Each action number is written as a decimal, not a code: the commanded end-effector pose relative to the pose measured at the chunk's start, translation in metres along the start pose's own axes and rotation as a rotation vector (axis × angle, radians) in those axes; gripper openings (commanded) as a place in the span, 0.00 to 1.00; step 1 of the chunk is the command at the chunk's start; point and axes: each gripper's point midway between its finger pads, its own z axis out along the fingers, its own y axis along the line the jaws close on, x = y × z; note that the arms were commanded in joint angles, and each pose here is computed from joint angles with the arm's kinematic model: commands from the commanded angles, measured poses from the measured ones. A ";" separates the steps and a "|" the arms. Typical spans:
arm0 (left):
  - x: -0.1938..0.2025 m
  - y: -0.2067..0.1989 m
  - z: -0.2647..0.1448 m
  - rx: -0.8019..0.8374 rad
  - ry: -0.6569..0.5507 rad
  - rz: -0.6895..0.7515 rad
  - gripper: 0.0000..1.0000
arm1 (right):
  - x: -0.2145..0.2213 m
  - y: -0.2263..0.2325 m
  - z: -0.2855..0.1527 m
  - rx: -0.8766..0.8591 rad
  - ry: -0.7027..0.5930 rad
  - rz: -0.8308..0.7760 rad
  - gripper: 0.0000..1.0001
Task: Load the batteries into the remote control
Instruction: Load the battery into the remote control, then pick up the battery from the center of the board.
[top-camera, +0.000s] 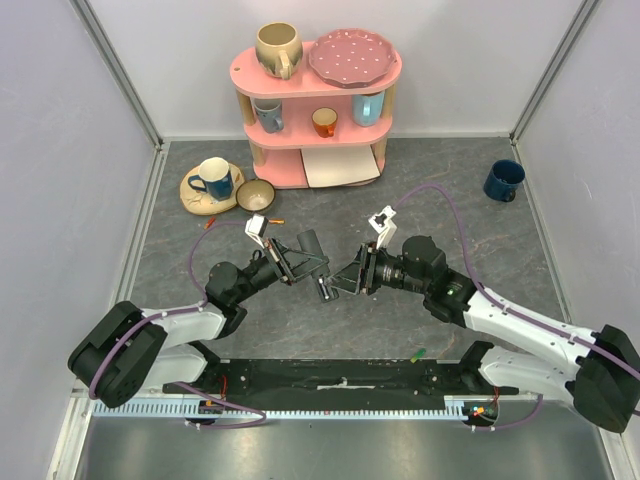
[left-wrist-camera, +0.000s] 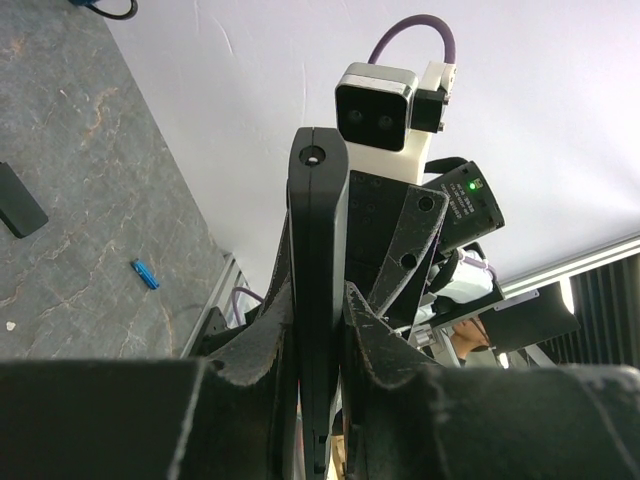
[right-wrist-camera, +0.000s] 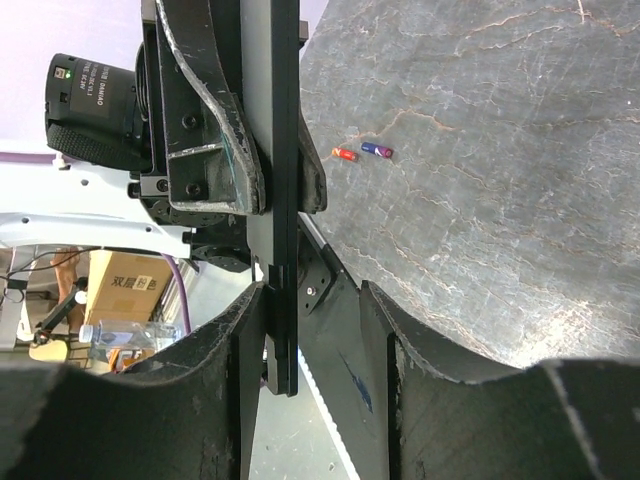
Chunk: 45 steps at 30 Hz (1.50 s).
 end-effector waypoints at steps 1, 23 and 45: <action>-0.014 -0.089 -0.003 0.337 -0.061 0.144 0.02 | 0.006 -0.009 0.003 0.015 0.008 0.014 0.49; -0.012 -0.053 -0.009 0.231 -0.066 0.155 0.02 | -0.035 0.039 -0.027 -0.012 -0.044 -0.095 0.61; -0.014 -0.010 -0.064 -0.086 0.000 0.160 0.02 | -0.022 -0.142 -0.033 0.737 0.183 -0.476 0.61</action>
